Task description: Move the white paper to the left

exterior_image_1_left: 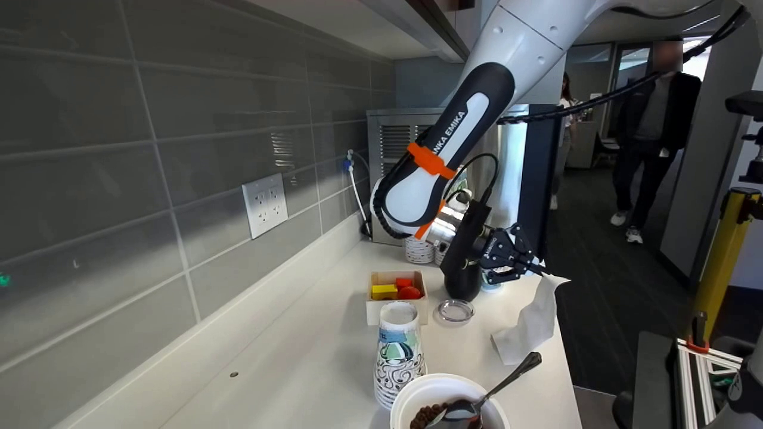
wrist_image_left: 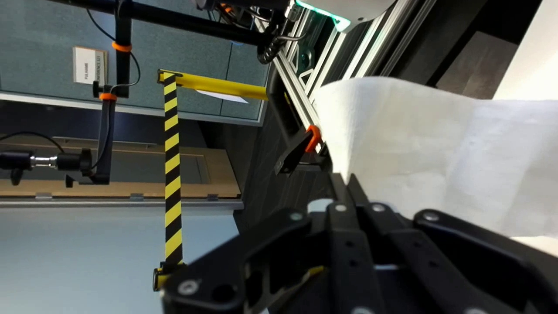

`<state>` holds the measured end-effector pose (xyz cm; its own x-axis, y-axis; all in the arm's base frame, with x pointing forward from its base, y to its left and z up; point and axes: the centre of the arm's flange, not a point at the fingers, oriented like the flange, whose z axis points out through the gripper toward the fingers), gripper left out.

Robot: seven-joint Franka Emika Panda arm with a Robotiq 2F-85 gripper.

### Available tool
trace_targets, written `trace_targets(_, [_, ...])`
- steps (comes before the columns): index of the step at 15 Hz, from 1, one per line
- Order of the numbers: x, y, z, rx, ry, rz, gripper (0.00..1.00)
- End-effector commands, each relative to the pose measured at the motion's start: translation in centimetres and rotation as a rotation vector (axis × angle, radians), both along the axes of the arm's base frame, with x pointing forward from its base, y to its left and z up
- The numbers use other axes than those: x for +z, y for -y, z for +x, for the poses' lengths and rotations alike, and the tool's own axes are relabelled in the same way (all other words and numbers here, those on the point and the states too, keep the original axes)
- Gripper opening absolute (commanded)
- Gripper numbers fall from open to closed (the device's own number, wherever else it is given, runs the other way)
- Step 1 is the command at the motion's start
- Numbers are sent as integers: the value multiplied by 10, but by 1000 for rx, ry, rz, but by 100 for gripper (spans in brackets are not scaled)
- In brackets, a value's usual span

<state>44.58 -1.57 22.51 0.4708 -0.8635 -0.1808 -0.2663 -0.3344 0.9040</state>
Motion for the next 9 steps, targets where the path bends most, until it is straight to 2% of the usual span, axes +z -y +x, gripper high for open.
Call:
trace_targets(1, [-4, -7, 26, 67, -90, -20, 0])
trace_targets(5, [-7, -11, 37, 111, -129, -21, 0])
trace_targets(9, [-10, -11, 43, 137, -131, 6, 0])
